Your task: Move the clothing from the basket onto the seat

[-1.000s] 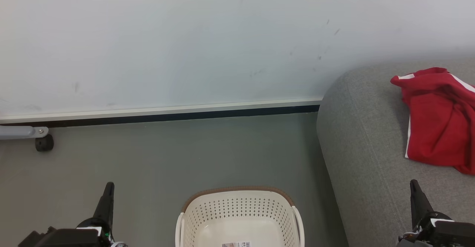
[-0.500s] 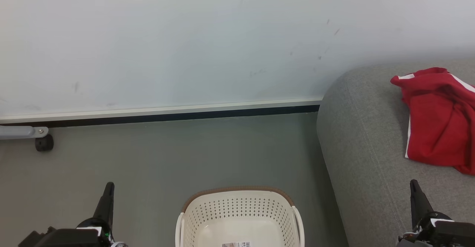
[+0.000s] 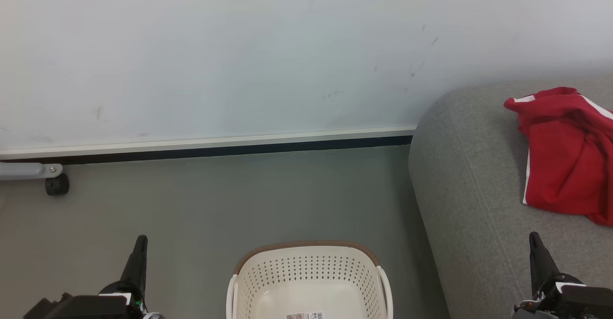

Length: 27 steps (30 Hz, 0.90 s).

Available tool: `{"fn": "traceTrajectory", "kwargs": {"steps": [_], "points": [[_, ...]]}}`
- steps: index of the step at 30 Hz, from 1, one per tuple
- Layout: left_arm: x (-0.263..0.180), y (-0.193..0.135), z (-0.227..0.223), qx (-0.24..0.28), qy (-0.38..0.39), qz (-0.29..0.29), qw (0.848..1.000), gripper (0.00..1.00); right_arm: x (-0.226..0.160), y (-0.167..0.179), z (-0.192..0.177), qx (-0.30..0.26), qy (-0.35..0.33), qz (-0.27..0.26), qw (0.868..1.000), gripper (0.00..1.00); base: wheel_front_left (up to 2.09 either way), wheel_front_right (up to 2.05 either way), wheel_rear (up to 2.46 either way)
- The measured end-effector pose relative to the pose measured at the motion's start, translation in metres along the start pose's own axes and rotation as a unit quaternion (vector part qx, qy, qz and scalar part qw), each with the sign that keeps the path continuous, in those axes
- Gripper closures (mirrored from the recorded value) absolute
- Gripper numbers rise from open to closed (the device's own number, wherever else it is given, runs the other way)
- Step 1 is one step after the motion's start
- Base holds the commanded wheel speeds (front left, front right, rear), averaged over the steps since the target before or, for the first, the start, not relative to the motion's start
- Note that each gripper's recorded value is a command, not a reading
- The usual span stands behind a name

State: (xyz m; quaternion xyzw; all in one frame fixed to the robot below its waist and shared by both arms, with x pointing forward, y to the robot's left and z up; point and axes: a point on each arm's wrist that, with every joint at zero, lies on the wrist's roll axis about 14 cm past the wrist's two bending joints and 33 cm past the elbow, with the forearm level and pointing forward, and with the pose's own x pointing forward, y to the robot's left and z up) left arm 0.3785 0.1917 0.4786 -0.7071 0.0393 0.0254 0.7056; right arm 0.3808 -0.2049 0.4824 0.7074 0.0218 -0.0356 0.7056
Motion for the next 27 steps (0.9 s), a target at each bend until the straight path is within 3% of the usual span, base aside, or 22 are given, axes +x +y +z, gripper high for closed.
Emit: {"fn": "traceTrajectory", "kwargs": {"steps": [27], "points": [[0.0, 0.0001, 0.0, 0.0, 0.0, 0.0, 1.0, 1.0, 0.0, 0.0, 0.0, 0.0, 0.0, 0.0, 1.0, 1.0, 0.0, 0.0, 0.0]]}}
